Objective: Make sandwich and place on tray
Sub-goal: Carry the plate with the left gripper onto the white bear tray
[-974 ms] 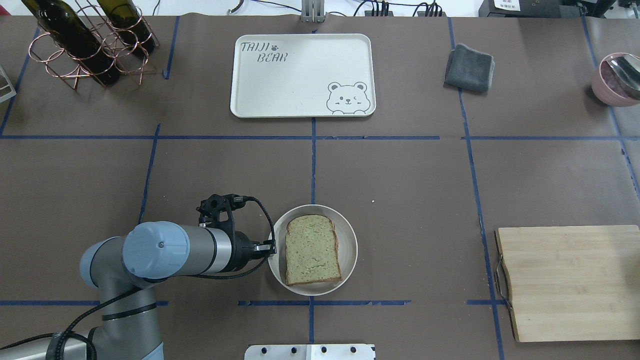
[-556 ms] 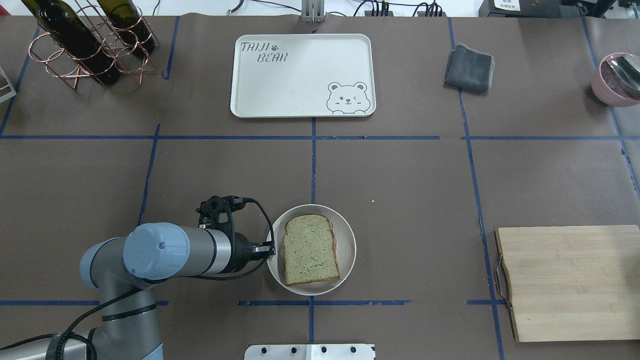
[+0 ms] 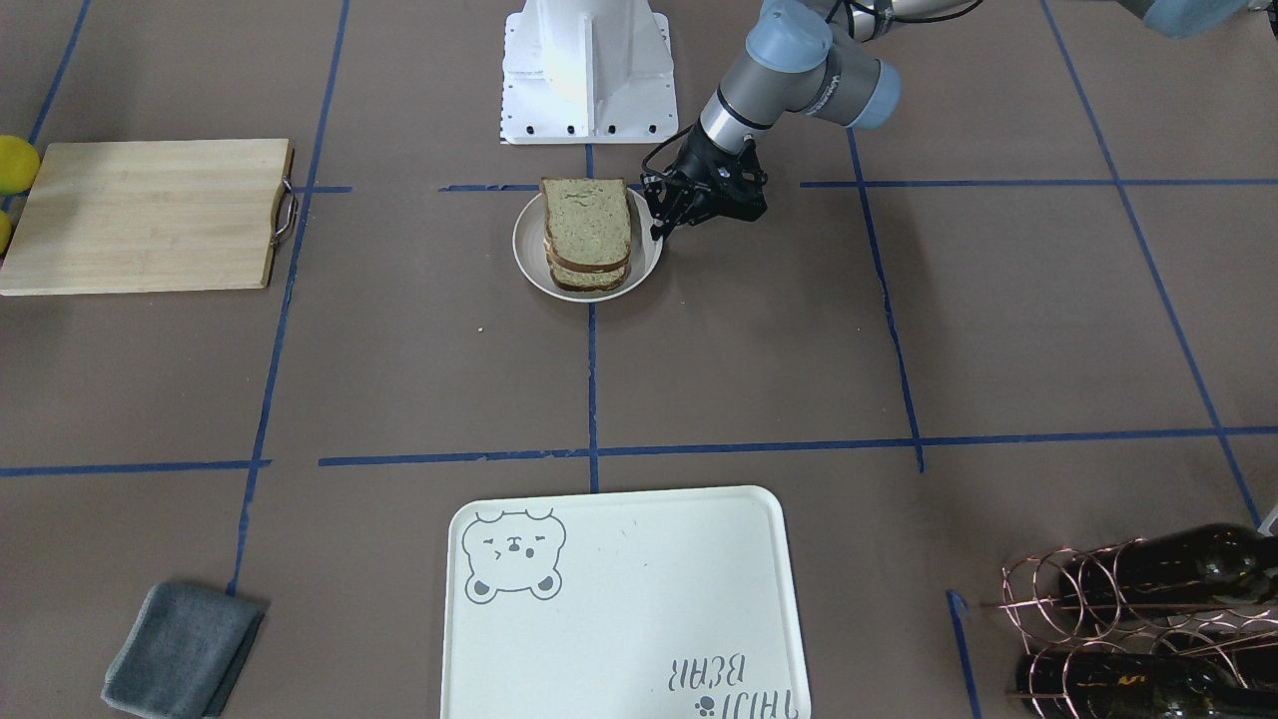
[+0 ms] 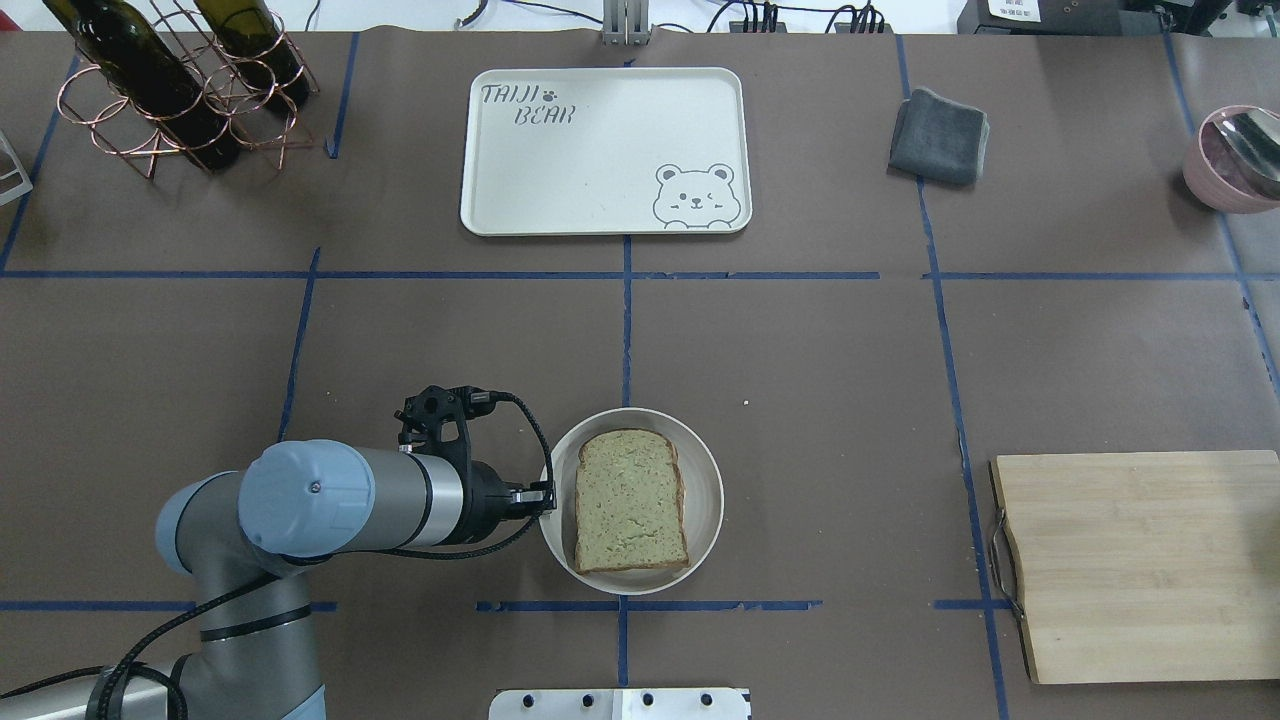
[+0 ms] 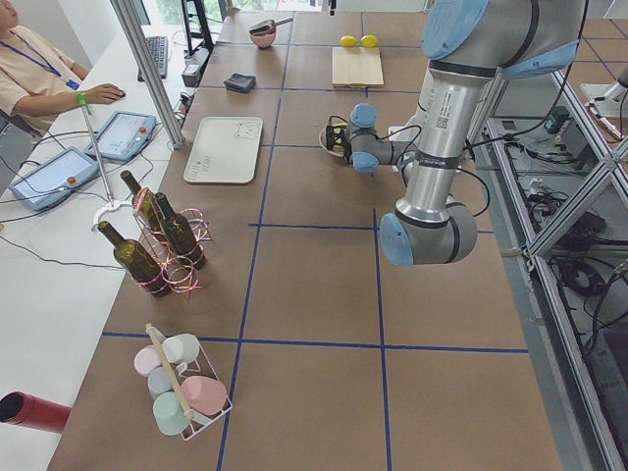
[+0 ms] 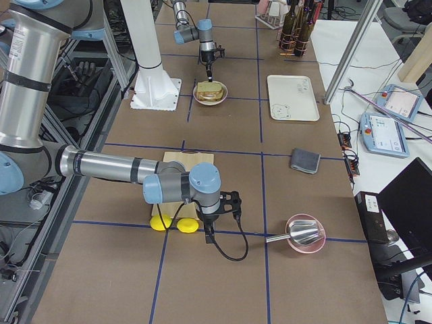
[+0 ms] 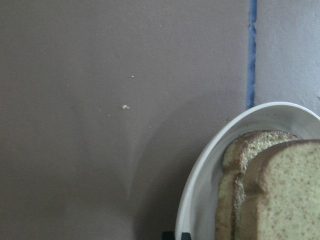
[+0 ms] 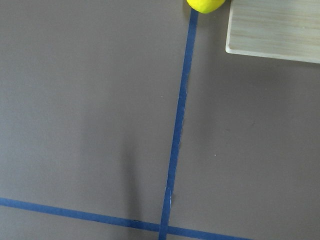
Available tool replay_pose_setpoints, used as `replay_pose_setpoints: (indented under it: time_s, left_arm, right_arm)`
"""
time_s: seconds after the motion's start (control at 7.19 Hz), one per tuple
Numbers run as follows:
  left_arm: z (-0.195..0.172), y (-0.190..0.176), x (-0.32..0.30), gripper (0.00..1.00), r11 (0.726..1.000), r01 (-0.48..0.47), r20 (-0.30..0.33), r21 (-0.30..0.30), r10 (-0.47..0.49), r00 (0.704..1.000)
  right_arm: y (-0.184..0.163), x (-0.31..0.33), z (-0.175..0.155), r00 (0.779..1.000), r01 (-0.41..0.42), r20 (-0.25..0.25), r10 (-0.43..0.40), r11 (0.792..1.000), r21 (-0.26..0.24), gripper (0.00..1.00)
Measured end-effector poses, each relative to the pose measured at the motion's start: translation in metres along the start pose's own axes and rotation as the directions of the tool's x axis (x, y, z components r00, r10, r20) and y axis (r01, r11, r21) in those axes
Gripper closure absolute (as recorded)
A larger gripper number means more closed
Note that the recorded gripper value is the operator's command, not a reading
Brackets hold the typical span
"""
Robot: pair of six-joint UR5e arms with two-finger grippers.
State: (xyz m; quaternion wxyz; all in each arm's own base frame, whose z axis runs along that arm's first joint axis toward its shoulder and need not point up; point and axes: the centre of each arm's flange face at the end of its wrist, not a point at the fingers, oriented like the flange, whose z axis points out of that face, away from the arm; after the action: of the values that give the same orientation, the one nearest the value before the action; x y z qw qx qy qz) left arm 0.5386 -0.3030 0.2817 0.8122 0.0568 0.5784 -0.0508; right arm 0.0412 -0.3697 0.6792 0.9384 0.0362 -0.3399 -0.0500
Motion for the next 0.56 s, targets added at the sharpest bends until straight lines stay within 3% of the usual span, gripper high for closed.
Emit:
replay_pose_setpoints:
  time_s: [0.28, 0.56]
  left_arm:
    - [-0.02, -0.049, 0.002, 1.0, 0.999, -0.036, -0.013, 0.01, 0.036, 0.999]
    - [-0.033, -0.126, 0.023, 1.0, 0.997, -0.067, 0.009, 0.04, 0.066, 0.998]
  right_arm:
    - [0.002, 0.004, 0.004, 1.0, -0.008, 0.0, 0.008, 1.0, -0.01, 0.0]
    - [0.004, 0.005, 0.006, 1.0, -0.011, 0.001, 0.011, 1.0, -0.014, 0.0]
